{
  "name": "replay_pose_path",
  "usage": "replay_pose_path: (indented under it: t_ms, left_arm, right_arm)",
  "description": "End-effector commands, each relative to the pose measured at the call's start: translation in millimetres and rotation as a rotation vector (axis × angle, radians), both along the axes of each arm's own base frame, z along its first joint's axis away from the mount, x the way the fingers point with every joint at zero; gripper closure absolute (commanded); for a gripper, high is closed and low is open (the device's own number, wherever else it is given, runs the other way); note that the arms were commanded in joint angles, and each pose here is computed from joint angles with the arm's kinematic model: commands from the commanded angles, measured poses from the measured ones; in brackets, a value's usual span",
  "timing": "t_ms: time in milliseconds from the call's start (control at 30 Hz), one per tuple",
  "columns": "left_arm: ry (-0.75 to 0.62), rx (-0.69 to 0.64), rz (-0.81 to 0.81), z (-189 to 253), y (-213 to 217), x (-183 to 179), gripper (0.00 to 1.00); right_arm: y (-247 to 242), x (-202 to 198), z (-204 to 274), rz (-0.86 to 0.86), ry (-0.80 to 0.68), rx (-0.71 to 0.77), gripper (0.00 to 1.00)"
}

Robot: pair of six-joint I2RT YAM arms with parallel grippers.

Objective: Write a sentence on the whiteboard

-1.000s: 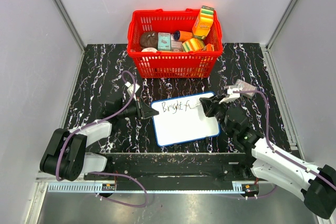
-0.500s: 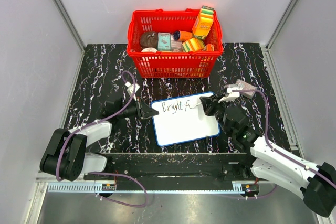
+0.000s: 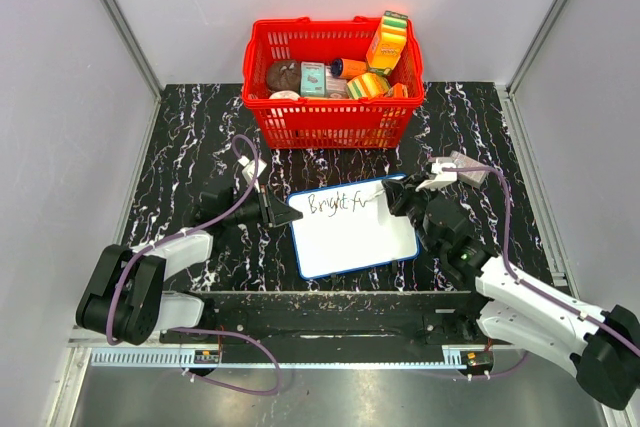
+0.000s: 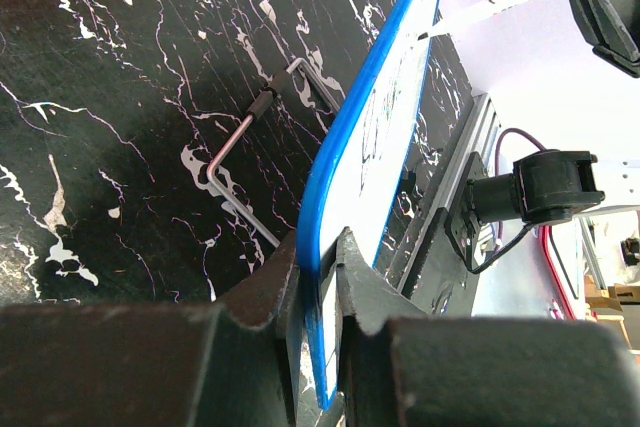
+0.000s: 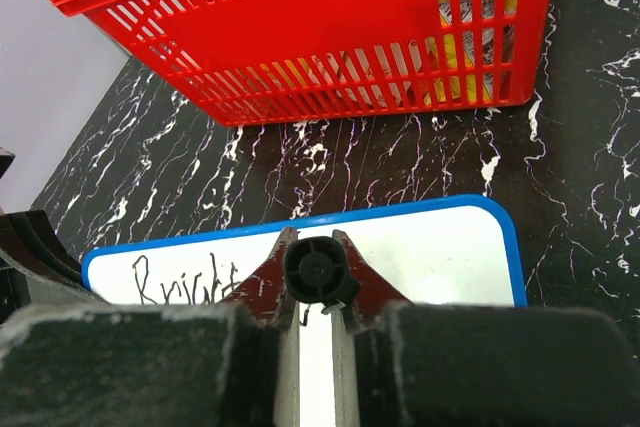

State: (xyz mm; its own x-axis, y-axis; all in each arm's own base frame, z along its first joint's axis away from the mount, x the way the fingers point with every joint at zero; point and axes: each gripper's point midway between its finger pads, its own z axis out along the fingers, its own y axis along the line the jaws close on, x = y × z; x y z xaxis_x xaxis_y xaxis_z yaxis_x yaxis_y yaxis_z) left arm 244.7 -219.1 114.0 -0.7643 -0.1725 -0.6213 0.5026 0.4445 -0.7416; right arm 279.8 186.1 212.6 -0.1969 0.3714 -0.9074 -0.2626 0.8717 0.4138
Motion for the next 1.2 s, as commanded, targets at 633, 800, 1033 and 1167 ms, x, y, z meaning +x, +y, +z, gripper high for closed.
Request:
replay_pose_path:
  t_ms: [633, 800, 1033, 1167]
  left_arm:
    - [-0.069, 0.12, 0.093, -22.2, 16.1, 23.5, 1.0]
    - [-0.067, 0.121, 0.093, -22.5, 16.2, 23.4, 1.0]
    - [-0.069, 0.12, 0.093, -22.2, 16.1, 23.5, 1.0]
    - [-0.064, 0.119, 0.091, -22.9, 15.8, 23.0, 1.0]
  right_arm:
    - [-8.1, 9.3, 19.4, -0.065, -0.052, -0.01, 1.0]
    - [-4.7, 6.3, 11.6, -0.042, -0.028, -0.015, 1.0]
    - [-4.2, 2.0, 0.4, -0.024, 0.003, -0.023, 1.0]
    - [-2.1, -1.5, -4.5, -0.005, 0.018, -0.023, 1.0]
